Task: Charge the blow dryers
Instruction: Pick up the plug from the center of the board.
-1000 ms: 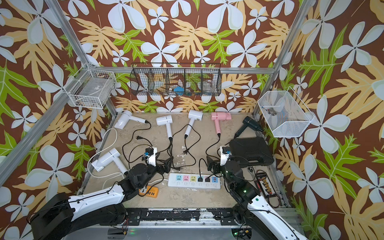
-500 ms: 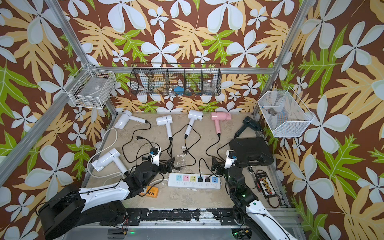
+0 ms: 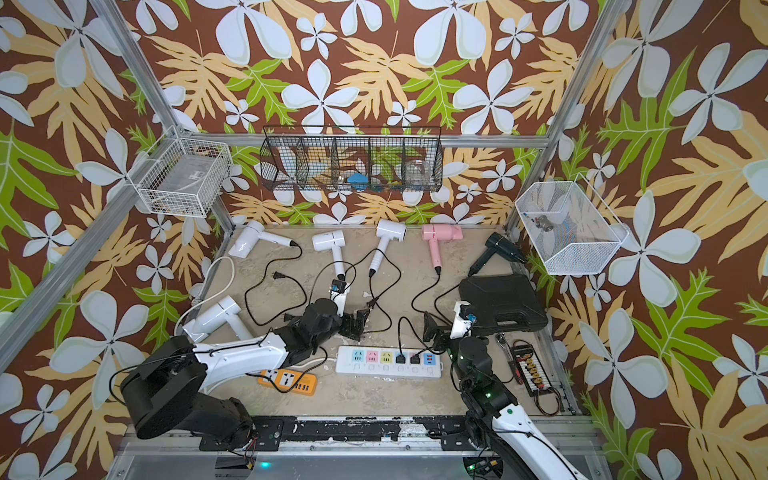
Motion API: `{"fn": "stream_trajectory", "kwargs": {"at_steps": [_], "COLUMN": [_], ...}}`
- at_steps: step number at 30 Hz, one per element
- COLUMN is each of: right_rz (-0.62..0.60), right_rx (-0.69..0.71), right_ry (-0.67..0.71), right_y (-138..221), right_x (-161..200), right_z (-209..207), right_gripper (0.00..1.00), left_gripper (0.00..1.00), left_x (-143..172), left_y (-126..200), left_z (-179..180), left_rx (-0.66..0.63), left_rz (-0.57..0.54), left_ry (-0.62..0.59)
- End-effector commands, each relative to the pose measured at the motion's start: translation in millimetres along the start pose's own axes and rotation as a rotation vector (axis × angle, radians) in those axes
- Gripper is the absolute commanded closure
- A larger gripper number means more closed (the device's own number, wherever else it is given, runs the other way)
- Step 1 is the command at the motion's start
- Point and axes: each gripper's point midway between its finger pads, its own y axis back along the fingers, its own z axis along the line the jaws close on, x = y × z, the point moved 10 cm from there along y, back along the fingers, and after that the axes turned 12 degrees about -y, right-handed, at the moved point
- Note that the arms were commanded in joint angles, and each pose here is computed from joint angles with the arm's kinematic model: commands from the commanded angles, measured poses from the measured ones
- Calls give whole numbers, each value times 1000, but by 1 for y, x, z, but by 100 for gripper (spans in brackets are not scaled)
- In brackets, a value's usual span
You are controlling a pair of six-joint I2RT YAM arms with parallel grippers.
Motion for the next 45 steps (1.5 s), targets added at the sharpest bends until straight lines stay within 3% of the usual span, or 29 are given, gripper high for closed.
{"fn": "stream_trajectory", "kwargs": {"at_steps": [1,13,24,32,45], "right_rz": [-70,7,25,32,41], "right_rx": [85,36,65,61,66], "right_ry": [-79,-15,-7,-7,-5], "right_y": [-2,-1,-5,-6,-8], "right_x": [-9,-21,-18,-17,-15], "right_z": [-3,11,10,10,10], "right_gripper": [0,0,0,0,0], "left_gripper": [7,30,41,39,60], "left_x": [2,-17,-19,-13,-8], "left_y": [-8,-48,-53,-57,-85], "left_z": [-1,-13,-1,6,6], "left_rx": [-22,-10,29,-11,41], "left_rz": [110,268,297,330,420], "left_ry": [-68,-189,-147,-176,-219]}}
